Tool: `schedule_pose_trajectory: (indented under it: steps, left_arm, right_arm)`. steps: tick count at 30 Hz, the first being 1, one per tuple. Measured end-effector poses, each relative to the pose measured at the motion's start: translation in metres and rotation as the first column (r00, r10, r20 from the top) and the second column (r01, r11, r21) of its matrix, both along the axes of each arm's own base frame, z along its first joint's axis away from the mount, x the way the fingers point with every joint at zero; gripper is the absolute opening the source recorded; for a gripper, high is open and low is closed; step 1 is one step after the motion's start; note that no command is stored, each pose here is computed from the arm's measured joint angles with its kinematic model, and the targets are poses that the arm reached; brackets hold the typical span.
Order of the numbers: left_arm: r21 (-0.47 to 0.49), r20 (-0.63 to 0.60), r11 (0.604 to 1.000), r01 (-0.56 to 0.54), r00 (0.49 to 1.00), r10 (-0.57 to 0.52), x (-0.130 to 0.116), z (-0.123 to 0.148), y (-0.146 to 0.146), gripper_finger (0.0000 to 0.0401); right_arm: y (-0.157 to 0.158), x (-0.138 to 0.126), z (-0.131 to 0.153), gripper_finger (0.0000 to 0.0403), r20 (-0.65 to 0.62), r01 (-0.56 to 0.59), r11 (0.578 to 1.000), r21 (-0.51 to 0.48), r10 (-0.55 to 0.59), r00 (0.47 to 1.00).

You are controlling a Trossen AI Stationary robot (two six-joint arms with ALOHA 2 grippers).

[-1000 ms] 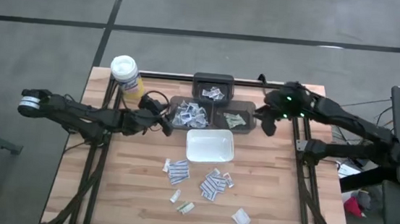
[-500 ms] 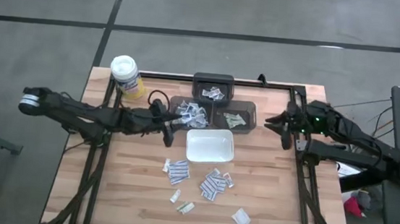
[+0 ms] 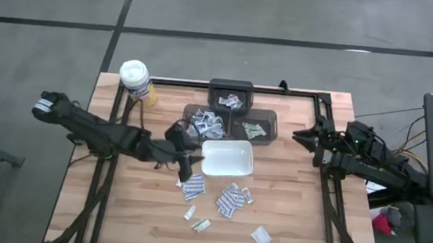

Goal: Pick & Place First Aid Supplies
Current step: Put the green bandage into the bottom right black bin

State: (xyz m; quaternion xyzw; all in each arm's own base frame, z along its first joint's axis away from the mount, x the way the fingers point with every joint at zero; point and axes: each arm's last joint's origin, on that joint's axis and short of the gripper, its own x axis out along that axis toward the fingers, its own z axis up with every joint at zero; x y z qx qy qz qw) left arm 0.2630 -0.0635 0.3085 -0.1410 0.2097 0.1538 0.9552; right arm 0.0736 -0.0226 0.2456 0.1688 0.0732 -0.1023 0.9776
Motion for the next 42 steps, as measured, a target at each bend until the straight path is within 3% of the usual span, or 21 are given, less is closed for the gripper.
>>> schedule_pose_trajectory:
  steps: [10,20,28,34,42]
  left_arm:
    - [-0.066,-0.198,0.997,0.036,0.979,-0.049,0.039,0.002,-0.045,0.0183]
    - [-0.215,-0.463,0.977,-0.007,0.881,-0.095,0.071,-0.018,-0.085,0.0183]
    - [-0.399,-0.615,0.888,-0.229,0.785,-0.075,0.081,-0.058,-0.1,0.0183]
    - [-0.42,-0.677,0.819,-0.391,0.736,0.004,0.073,-0.078,-0.108,0.0183]
    - [-0.431,-0.69,0.78,-0.454,0.722,0.038,0.064,-0.098,-0.114,0.0183]
  right_arm:
    - [0.0,-0.001,-0.015,0.0068,0.094,0.006,1.0,-0.001,-0.006,0.996]
    - [-0.001,0.003,-0.03,0.008,0.062,0.014,0.997,0.075,-0.019,0.998]
    - [-0.002,0.005,-0.036,0.0087,0.053,0.023,0.988,0.151,-0.032,0.998]
    - [-0.002,0.005,-0.035,0.0077,0.058,0.024,0.988,0.156,-0.033,0.998]
    - [-0.002,0.005,-0.035,0.0065,0.053,0.024,0.987,0.158,-0.033,0.998]
